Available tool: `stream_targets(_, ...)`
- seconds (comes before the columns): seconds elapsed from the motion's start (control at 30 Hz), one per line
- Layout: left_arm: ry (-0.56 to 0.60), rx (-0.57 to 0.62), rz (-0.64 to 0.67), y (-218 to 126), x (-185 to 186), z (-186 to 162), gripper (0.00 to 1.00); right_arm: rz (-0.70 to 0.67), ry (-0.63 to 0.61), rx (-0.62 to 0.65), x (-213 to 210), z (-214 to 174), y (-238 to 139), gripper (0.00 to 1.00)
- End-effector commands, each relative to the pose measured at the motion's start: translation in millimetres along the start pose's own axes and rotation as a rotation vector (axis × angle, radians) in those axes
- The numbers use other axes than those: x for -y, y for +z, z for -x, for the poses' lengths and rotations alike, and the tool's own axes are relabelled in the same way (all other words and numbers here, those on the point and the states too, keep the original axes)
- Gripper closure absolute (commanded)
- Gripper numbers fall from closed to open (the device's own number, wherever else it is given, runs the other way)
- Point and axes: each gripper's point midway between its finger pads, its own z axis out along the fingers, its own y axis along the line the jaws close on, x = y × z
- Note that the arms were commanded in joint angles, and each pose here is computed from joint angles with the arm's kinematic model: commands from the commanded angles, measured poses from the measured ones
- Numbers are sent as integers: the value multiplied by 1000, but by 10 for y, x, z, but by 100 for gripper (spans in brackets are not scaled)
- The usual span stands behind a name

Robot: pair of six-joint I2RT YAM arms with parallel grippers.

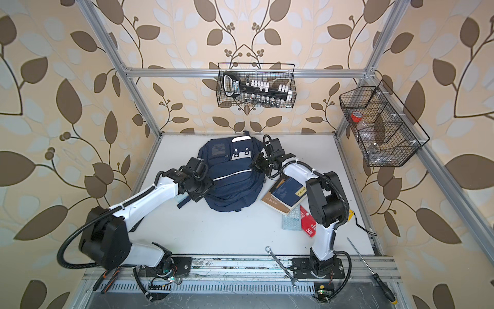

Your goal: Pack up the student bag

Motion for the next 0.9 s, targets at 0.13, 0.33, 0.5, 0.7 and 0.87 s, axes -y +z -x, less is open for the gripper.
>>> stream_targets(0.13,-72,-109,8,179,14,-389,27,89,-30,42,-284,107,-121,100)
stream_targets(0.33,-67,-78,82,427,24,-225,52,85,-35,38,-265,83,-129,100)
stream_targets(0.5,-92,-16,83,408,38,115,90,75,-41,40,-254,85,-146,100)
stream_targets(0.7,-67,100,129,245,-12,669,100,52,-64,24,-217,47,-139,100)
stream_targets(0.87,-12,60,62,176,182,630,91,-80,-206,50,-98,17,-253,59)
